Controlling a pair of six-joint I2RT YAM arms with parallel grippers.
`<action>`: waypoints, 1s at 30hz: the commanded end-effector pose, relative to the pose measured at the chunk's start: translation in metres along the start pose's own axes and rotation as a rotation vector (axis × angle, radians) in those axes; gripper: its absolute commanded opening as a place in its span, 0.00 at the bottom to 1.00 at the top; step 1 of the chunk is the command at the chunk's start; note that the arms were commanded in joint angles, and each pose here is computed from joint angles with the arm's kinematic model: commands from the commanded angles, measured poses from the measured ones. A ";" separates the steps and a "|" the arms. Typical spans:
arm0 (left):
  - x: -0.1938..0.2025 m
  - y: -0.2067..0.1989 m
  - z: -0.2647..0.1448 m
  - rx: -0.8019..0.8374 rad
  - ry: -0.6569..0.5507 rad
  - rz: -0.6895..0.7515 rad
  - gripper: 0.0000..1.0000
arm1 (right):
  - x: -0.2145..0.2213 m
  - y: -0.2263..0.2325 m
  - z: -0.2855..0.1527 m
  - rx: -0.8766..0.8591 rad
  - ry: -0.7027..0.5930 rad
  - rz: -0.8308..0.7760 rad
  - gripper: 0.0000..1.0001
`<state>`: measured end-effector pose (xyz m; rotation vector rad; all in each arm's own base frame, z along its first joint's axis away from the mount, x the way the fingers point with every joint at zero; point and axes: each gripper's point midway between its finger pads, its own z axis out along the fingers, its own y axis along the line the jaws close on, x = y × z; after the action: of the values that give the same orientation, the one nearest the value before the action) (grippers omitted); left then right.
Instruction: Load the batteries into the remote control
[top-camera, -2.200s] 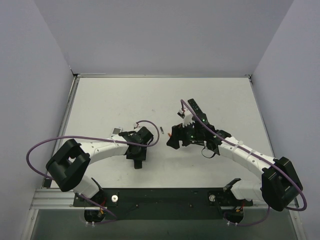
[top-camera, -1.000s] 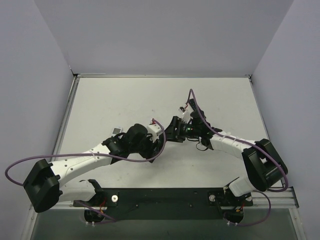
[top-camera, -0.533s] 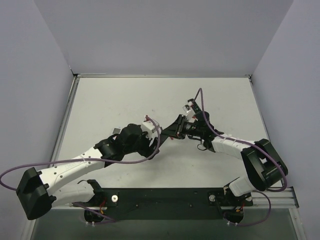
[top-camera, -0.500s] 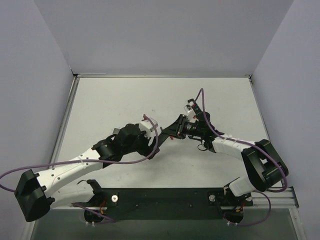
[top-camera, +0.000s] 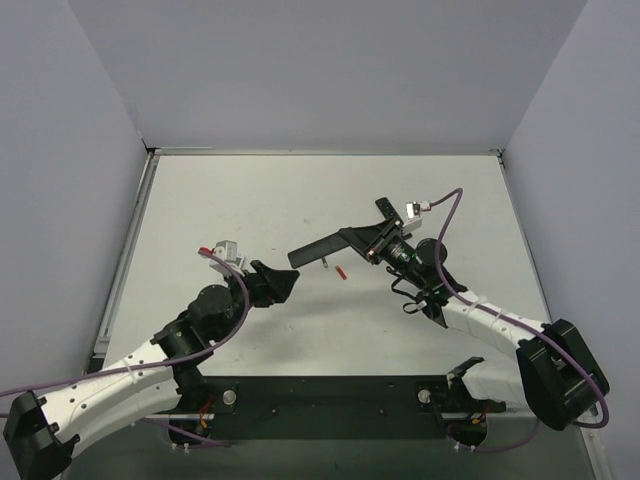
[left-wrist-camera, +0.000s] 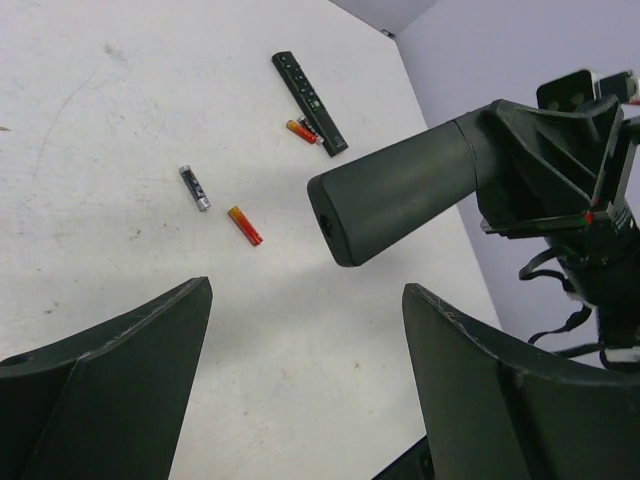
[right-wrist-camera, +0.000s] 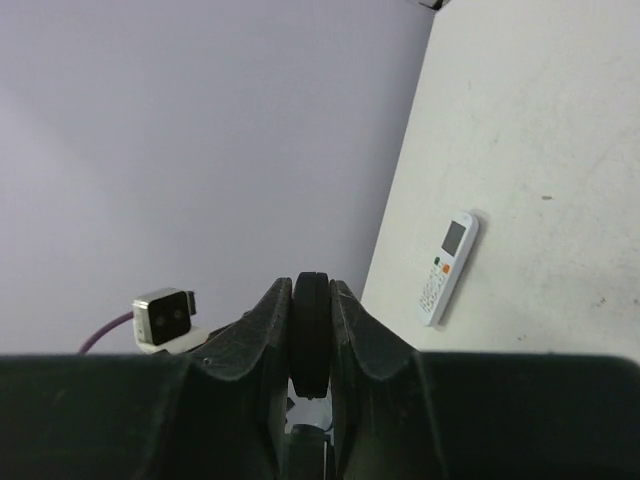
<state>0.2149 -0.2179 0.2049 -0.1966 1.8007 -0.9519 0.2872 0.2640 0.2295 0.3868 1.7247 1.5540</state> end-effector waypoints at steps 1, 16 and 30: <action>-0.034 -0.041 0.008 0.144 -0.142 -0.212 0.88 | -0.022 0.046 -0.004 -0.138 -0.165 -0.008 0.00; -0.059 -0.077 0.025 0.337 -0.289 -0.345 0.79 | 0.000 0.073 -0.003 -0.239 -0.185 0.051 0.08; -0.097 -0.061 0.010 0.303 -0.484 -0.394 0.05 | 0.028 0.055 0.000 -0.247 -0.110 0.126 0.41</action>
<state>0.2494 -0.2381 0.2737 -0.4811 1.3639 -1.2825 0.2690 0.2970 0.2356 0.5410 1.5916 1.6636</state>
